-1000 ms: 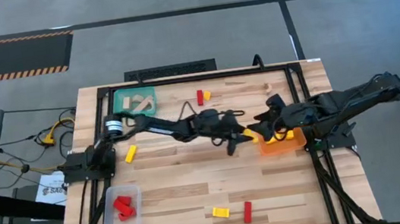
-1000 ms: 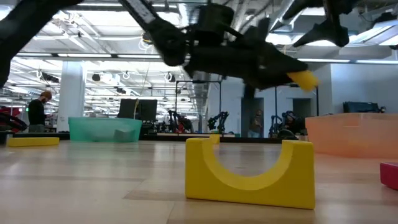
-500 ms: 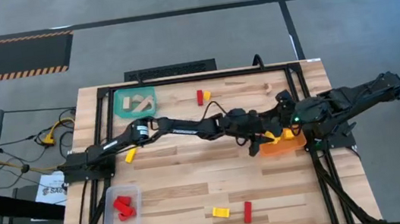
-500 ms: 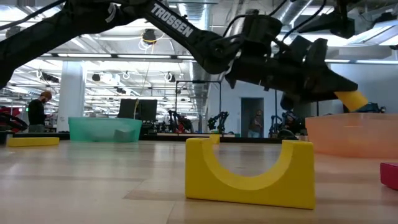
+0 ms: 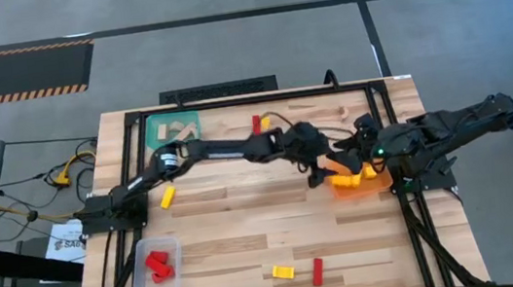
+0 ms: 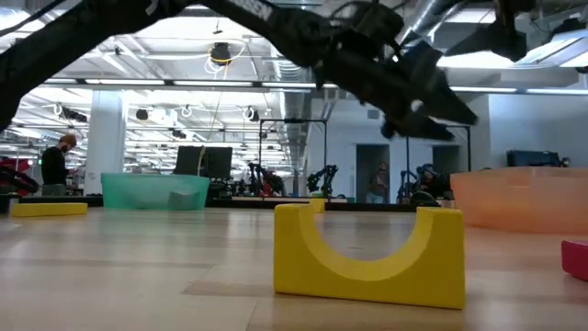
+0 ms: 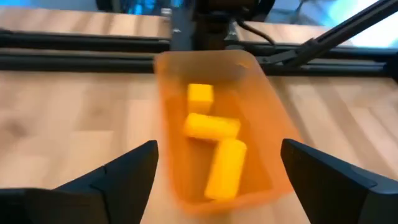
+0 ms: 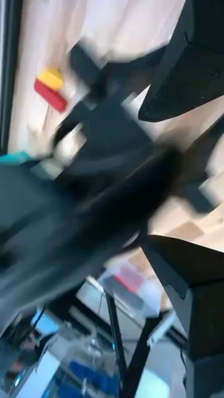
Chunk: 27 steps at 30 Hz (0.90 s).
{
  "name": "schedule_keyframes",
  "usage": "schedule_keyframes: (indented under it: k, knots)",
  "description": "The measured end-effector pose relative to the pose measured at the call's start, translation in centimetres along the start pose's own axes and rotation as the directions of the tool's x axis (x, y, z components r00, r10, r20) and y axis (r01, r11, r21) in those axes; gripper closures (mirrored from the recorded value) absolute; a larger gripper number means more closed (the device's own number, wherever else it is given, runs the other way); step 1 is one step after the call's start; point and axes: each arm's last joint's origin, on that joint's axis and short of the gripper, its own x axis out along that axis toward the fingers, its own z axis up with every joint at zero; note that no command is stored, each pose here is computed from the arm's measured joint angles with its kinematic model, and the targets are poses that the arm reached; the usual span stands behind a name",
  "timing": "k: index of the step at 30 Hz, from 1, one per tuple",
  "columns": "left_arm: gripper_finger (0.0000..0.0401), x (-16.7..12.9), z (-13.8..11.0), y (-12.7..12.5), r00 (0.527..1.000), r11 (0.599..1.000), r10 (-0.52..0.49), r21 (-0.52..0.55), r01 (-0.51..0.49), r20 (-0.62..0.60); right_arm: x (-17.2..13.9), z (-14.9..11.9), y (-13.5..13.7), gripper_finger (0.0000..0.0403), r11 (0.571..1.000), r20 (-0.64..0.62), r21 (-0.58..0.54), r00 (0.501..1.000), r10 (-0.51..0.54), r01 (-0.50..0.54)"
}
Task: Sort & place blocks by color
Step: Put the yellow block into the orange bin
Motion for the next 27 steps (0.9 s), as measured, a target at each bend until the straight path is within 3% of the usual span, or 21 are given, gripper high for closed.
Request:
schedule_keyframes:
  k: [4,8,14,19,24,27]
  knots:
    - [0.0075,-3.9,2.3,0.6,0.989,0.989,0.122,0.093,-0.115,-0.081,-0.2,-0.1,-0.8,0.0069,0.998,-0.020,-0.019,0.998,-0.058,0.058]
    - [0.0086,-8.5,3.9,1.5,0.938,0.953,0.281,0.177,-0.248,-0.200,-0.2,0.0,-1.0,0.0069,0.996,-0.019,-0.046,0.997,-0.074,0.073]
    - [0.0101,-16.1,3.7,3.3,0.845,0.942,0.334,0.112,-0.317,-0.418,0.3,0.1,-1.2,0.0069,0.991,-0.014,-0.078,0.994,-0.106,0.105]
    - [0.0115,-22.0,1.3,3.3,0.777,0.923,0.332,0.017,-0.384,-0.535,1.2,0.3,-1.4,0.0069,0.984,-0.012,-0.097,0.989,-0.149,0.147]
    - [0.0131,-27.1,-2.5,1.0,0.773,0.877,0.353,-0.100,-0.469,-0.527,2.7,0.7,-1.1,0.0069,0.981,0.013,-0.104,0.986,-0.166,0.167]
    - [0.0139,-29.3,-5.3,-1.3,0.790,0.842,0.358,-0.194,-0.503,-0.498,4.3,1.3,-0.6,0.0069,0.986,0.026,-0.105,0.992,-0.124,0.126]
